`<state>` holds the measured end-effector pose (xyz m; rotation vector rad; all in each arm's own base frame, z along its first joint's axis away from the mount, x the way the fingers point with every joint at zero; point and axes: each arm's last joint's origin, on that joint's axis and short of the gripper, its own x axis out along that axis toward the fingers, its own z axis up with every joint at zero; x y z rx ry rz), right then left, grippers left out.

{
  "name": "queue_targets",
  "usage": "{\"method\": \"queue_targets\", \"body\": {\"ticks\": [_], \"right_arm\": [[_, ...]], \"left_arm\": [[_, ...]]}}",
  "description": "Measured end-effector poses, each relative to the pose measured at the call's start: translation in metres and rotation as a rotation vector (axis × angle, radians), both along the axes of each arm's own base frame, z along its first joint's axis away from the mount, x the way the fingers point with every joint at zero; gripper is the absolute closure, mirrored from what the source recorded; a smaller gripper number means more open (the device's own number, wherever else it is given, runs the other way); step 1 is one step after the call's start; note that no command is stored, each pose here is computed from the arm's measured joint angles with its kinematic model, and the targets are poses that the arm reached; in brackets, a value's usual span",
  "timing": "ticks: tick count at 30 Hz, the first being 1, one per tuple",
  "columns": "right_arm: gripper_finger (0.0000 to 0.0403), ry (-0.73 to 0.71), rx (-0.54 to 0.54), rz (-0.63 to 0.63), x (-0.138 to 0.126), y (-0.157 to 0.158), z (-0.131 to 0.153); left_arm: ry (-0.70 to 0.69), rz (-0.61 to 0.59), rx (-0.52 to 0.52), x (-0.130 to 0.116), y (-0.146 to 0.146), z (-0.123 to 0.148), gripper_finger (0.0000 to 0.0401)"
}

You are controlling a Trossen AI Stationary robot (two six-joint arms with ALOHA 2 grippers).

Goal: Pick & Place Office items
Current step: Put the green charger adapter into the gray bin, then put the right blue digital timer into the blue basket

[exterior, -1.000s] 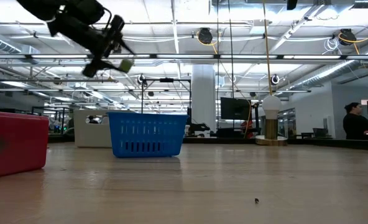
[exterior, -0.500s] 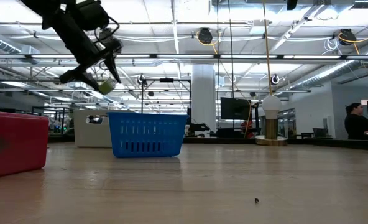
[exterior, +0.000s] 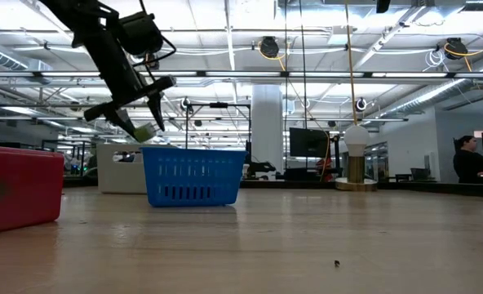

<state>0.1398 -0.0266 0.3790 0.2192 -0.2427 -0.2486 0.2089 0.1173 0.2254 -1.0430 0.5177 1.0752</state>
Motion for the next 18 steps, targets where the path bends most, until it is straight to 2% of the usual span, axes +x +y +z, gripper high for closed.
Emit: {"method": "queue_targets", "body": {"ticks": [4,11,18], "right_arm": [[0.0200,0.000,0.000,0.000,0.0001,0.0000,0.0000],[0.0200,0.000,0.000,0.000,0.0001,0.0000,0.0000],[0.0200,0.000,0.000,0.000,0.0001,0.0000,0.0000]], "left_arm": [[0.018,0.013,0.000,0.0049,0.0001,-0.0060,0.0166],[0.028,0.018,-0.006,0.0070,-0.0003,-0.0090,0.0129],[0.019,0.008,-0.002,0.0079,-0.0001,-0.0085,0.0147]]}}
